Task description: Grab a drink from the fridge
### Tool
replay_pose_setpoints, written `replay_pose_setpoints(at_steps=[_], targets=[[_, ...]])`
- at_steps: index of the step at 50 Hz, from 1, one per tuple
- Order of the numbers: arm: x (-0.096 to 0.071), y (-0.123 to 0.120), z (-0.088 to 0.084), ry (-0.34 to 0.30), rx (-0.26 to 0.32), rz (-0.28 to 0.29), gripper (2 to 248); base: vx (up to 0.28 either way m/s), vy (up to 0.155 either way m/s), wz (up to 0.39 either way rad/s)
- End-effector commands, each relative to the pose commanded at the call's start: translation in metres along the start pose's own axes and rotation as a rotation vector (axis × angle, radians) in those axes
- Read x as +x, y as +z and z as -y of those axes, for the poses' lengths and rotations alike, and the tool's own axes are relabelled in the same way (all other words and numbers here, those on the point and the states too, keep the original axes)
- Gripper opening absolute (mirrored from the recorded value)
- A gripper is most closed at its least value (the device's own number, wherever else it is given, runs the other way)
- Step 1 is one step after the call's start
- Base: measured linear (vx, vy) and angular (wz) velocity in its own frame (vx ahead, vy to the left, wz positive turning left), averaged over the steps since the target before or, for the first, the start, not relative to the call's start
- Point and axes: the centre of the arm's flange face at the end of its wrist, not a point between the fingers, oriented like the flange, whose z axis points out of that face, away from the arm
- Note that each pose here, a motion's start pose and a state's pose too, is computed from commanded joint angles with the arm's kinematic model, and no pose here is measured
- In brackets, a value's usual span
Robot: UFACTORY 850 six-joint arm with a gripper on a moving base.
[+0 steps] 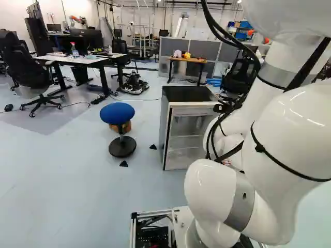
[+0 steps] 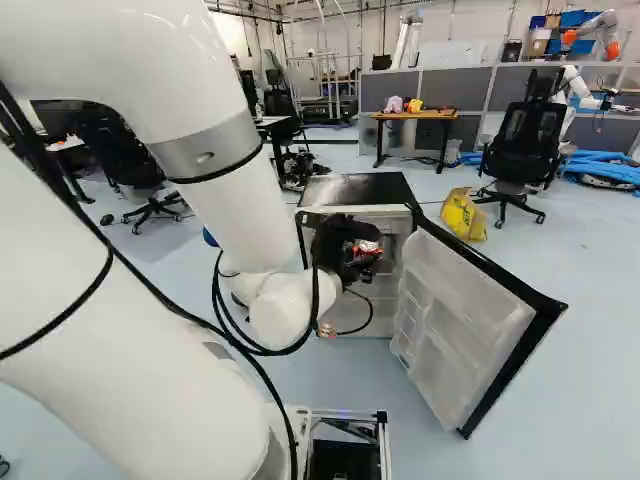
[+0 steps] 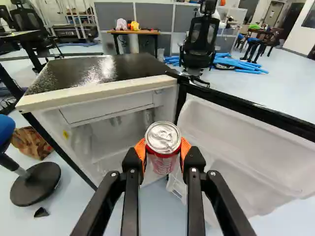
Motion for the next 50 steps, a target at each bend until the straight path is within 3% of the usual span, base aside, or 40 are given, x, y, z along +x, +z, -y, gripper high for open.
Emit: replay_pose_setpoints(at_steps=[50], targets=[[0.038, 0.012, 0.056, -0.107, 0.188, 0.052, 91, 0.000, 0.000, 0.000]])
